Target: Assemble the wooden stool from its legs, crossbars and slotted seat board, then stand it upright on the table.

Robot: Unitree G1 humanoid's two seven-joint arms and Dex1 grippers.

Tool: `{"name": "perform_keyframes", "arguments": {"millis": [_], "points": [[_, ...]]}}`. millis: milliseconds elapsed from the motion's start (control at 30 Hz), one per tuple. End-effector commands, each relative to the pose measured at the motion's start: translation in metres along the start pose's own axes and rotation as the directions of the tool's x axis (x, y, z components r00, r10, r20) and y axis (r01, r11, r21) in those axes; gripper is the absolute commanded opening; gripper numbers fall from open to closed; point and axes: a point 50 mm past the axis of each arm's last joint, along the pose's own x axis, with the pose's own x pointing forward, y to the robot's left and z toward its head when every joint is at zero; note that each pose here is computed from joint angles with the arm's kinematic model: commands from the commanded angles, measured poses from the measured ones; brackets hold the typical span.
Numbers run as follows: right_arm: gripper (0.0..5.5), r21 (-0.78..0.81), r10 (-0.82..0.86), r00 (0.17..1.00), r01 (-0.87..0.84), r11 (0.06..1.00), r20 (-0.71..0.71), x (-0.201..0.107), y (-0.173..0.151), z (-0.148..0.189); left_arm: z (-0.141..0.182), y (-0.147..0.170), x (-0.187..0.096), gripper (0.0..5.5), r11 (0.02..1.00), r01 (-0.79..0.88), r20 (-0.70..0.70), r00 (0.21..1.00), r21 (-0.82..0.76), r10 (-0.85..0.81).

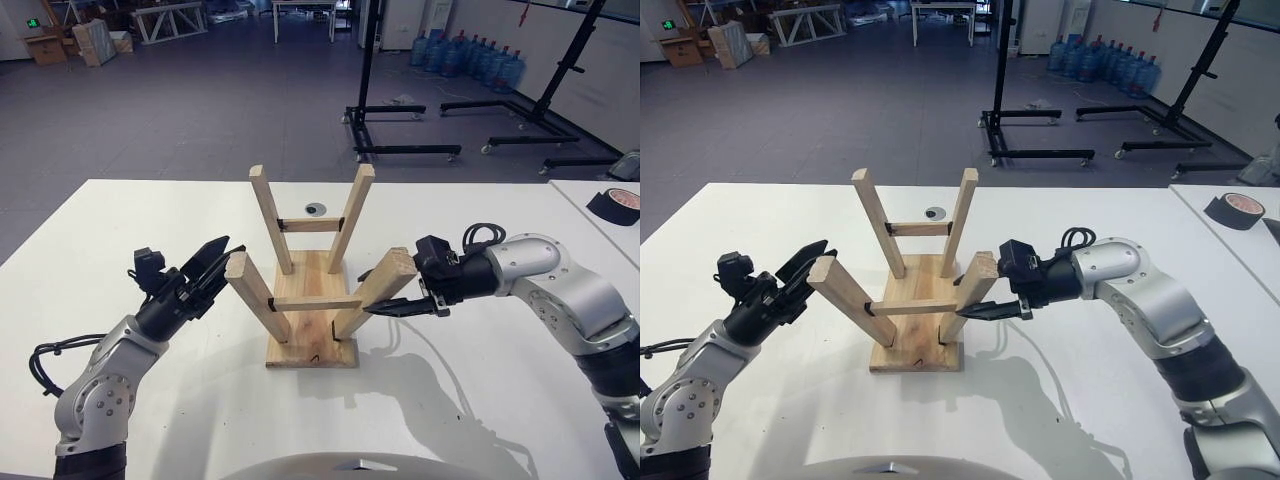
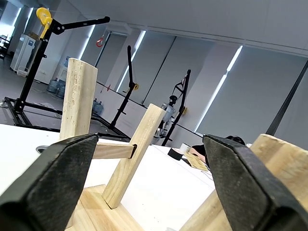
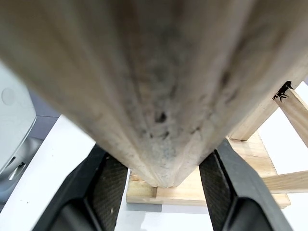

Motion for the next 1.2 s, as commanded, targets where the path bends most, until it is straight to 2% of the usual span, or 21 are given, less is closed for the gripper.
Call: {"name": "perform_keyframes", "arguments": {"millis": [33,233,500,700,867,1200], "points": [[2.03,0.163,-0.067,0.980,0.099,0.982,-0.188,0.013,0.002,-0.043,-0.006,-0.019,0.015,4.00,0.995,0.103,-0.052,0.993,0.006,-0.103],[2.03,0.182,-0.061,0.975,0.102,0.978,-0.215,0.015,0.003,-0.045,-0.018,-0.031,0.020,4.00,0.991,0.135,-0.084,0.987,-0.015,-0.136],[2.03,0.215,-0.008,0.973,0.058,0.975,-0.229,0.034,0.008,-0.044,-0.029,-0.026,0.016,4.00,0.995,0.095,-0.099,0.990,-0.043,-0.099],[2.03,0.256,0.043,0.968,0.023,0.966,-0.249,0.048,0.014,-0.047,-0.049,-0.033,0.020,4.00,0.989,0.107,-0.128,0.985,-0.106,-0.120],[2.03,0.423,0.153,0.958,-0.039,0.905,-0.241,0.058,0.019,-0.060,-0.058,-0.034,0.018,4.00,0.989,0.094,-0.159,0.981,-0.113,-0.112],[2.04,0.496,0.167,0.943,-0.001,0.868,-0.290,0.062,0.044,-0.109,-0.056,-0.031,0.025,4.00,0.985,0.127,-0.208,0.967,-0.115,-0.149]]}}
